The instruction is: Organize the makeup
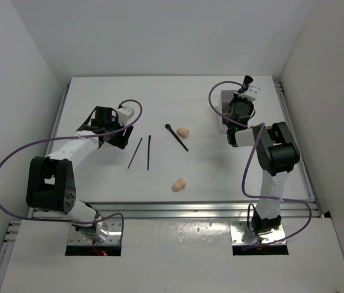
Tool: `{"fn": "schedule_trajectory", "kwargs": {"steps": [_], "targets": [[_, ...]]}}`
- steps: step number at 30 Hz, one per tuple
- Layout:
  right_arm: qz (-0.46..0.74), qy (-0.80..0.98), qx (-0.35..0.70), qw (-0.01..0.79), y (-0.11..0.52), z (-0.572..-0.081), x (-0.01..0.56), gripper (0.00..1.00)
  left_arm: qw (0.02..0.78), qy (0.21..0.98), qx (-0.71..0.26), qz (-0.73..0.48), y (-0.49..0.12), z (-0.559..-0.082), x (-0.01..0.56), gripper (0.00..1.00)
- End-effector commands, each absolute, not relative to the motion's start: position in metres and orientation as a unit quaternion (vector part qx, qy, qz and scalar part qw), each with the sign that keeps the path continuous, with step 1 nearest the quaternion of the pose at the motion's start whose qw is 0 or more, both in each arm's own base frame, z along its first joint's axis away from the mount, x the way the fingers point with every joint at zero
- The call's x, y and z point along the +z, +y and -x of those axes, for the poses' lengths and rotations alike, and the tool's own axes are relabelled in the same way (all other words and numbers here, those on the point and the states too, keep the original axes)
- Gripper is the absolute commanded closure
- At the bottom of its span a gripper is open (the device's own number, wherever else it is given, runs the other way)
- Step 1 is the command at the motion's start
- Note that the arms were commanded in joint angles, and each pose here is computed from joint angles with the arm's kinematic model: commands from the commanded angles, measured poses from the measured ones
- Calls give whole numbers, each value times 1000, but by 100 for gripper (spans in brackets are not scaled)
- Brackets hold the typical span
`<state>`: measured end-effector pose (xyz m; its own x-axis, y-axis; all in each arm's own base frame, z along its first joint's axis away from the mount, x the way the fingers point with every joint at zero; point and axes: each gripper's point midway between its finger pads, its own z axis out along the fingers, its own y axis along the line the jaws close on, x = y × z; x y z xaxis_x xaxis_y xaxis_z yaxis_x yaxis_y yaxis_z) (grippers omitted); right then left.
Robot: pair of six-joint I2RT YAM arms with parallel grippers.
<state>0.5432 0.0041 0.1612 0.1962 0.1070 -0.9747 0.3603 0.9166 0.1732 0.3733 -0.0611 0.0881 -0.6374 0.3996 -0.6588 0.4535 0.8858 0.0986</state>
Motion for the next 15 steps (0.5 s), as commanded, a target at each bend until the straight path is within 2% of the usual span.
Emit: {"fn": "schedule_trajectory", "kwargs": {"steps": [1, 8, 9, 10, 12, 13, 15], "targets": [[-208, 603, -52, 768, 7, -542, 174, 99, 370, 899, -42, -231, -63, -377, 97, 33], [-204, 610, -39, 765, 7, -547, 170, 100, 374, 898, -43, -227, -63, -373, 98, 33], [-201, 610, -38, 765, 8, -548, 172, 96, 374, 898, -43, -227, -62, -371, 98, 33], [-193, 617, -37, 762, 10, -550, 169, 87, 374, 898, -43, -227, -62, -371, 98, 33], [-199, 614, -28, 763, 14, -548, 172, 74, 372, 900, -45, -223, -63, -369, 94, 33], [-198, 615, -28, 763, 13, -546, 170, 60, 377, 897, -48, -224, -64, -369, 98, 32], [-197, 608, -22, 769, 16, -542, 174, 56, 377, 897, -48, -224, -64, -368, 96, 32]]}}
